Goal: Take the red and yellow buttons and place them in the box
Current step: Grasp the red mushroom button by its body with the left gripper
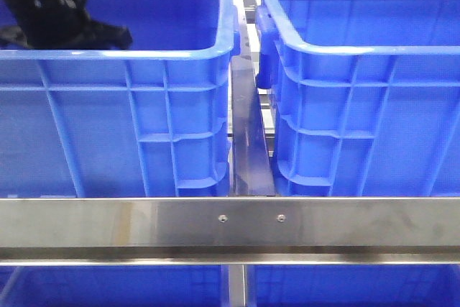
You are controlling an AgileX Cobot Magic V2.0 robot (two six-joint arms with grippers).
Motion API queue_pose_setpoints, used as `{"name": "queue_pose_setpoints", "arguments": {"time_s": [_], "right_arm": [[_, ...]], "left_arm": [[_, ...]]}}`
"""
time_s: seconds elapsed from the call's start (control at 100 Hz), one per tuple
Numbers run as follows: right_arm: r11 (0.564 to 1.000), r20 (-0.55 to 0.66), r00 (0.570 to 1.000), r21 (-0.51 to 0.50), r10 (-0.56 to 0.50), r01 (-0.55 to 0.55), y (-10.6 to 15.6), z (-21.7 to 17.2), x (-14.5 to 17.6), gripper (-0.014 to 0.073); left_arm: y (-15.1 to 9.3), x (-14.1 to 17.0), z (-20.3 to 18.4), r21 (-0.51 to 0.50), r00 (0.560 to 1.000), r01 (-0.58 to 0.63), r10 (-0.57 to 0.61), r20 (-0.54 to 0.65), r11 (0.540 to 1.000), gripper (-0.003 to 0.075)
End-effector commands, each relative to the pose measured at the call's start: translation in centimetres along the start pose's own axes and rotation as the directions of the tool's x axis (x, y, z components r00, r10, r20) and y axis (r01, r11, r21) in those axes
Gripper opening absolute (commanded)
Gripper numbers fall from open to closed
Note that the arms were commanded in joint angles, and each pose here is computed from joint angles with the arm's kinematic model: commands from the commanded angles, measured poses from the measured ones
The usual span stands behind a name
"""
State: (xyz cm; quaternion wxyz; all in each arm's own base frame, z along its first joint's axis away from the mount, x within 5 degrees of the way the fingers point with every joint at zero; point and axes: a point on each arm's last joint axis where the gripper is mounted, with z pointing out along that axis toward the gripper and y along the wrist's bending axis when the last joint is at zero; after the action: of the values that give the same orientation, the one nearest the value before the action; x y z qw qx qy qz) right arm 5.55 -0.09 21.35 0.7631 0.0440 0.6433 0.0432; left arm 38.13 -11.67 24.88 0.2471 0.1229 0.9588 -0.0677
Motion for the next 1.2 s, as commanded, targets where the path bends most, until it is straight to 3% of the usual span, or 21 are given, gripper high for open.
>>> {"name": "queue_pose_setpoints", "arguments": {"time_s": [0.0, 0.24, 0.43, 0.58, 0.9, 1.04, 1.19], "right_arm": [[1.000, 0.128, 0.992, -0.011, -0.007, 0.009, 0.2, -0.3, -1.6, -0.0068], [1.000, 0.128, 0.992, -0.011, -0.007, 0.009, 0.2, -0.3, -1.6, -0.0068], [1.000, 0.128, 0.992, -0.011, -0.007, 0.009, 0.2, -0.3, -1.6, -0.0068], [1.000, 0.130, 0.992, -0.011, -0.007, 0.009, 0.2, -0.3, -1.6, -0.0068], [1.000, 0.189, 0.982, -0.014, -0.006, 0.009, 0.2, -0.4, -2.2, -0.0068], [0.999, 0.238, 0.971, -0.024, 0.028, -0.023, 0.3, -0.5, -3.4, -0.0068], [0.998, 0.240, 0.969, -0.040, 0.058, -0.049, 0.8, -1.0, -6.9, -0.0068]], "left_arm": [[-0.7, -1.9, -5.3, 0.019, 0.983, 0.000, -0.003, 0.184, 1.000, -0.0019], [-2.0, -1.4, -12.6, 0.032, 0.947, -0.058, 0.045, 0.317, 0.998, -0.0019], [-5.8, 0.2, -17.8, 0.079, 0.901, -0.201, 0.152, 0.407, 0.976, -0.0019], [-9.7, 2.0, -20.6, 0.137, 0.853, -0.340, 0.244, 0.462, 0.930, -0.0019], [-15.5, 4.8, -21.9, 0.239, 0.802, -0.512, 0.360, 0.476, 0.825, -0.0019], [-16.3, 5.2, -22.1, 0.253, 0.793, -0.534, 0.374, 0.480, 0.807, -0.0019], [-16.3, 5.2, -22.1, 0.253, 0.793, -0.534, 0.374, 0.480, 0.807, -0.0019]]}}
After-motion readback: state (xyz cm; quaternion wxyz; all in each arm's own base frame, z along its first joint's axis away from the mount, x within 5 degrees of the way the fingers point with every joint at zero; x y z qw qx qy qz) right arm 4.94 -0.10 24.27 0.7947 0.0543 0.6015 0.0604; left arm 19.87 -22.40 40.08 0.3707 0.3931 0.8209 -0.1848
